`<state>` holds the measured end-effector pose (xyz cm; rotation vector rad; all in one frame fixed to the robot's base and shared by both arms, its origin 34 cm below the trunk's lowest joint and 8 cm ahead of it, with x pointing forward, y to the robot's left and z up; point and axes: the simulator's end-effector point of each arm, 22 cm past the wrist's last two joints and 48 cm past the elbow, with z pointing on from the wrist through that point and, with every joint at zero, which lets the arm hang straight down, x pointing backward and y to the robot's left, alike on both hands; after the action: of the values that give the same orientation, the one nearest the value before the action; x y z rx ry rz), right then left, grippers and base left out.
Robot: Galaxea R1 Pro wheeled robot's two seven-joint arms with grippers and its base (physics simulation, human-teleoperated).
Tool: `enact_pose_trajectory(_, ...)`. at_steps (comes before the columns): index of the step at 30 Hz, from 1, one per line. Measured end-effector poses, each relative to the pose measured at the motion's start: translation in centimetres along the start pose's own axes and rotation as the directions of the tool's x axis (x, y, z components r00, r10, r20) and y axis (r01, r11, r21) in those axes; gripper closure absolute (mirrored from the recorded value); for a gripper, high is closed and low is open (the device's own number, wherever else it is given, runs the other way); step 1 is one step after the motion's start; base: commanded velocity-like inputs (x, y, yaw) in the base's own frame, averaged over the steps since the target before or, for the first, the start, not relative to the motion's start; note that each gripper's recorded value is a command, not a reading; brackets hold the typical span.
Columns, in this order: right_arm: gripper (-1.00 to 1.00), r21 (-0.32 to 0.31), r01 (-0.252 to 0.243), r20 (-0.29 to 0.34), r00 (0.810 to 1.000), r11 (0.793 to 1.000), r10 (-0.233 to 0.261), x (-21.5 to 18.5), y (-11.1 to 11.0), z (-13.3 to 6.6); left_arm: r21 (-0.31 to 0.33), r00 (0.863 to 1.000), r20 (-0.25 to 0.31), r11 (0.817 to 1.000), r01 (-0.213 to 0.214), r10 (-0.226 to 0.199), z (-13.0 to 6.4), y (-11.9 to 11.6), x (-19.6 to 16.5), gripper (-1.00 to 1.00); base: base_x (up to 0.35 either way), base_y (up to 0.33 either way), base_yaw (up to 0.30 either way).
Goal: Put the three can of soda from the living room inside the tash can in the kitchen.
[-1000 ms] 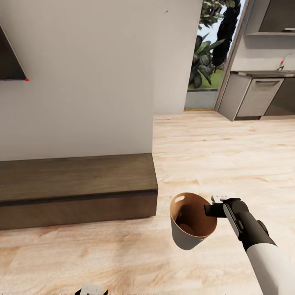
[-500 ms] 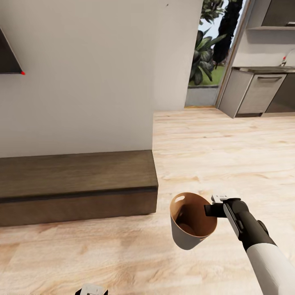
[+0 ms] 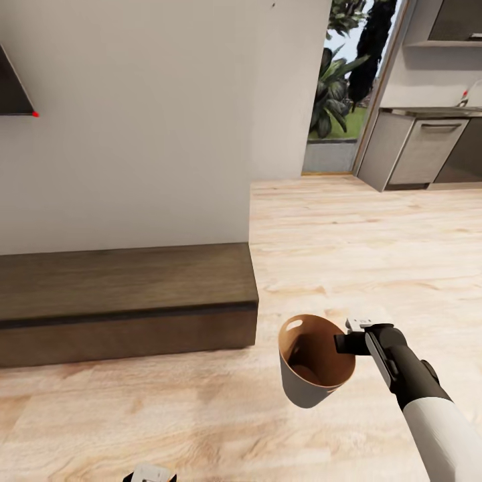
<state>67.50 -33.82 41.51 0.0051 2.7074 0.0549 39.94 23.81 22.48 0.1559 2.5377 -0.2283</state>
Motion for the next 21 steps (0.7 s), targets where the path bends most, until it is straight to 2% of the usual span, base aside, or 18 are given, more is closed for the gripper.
enact_pose_trajectory(5,1.00,-0.003,-0.001,0.000,1.000,1.000,0.001,0.73,0.06,0.90,0.005,1.000,-0.002,1.000,-0.006,0.006,0.77,-0.08,0.93,-1.00,0.000,0.000,0.000)
enact_pose_trajectory(21,1.00,-0.001,-0.001,-0.002,1.000,1.000,0.001,0.81,-0.02,1.01,0.016,1.000,-0.003,1.000,-0.011,0.012,0.81,-0.43,0.98,-1.00,0.000,0.000,0.000)
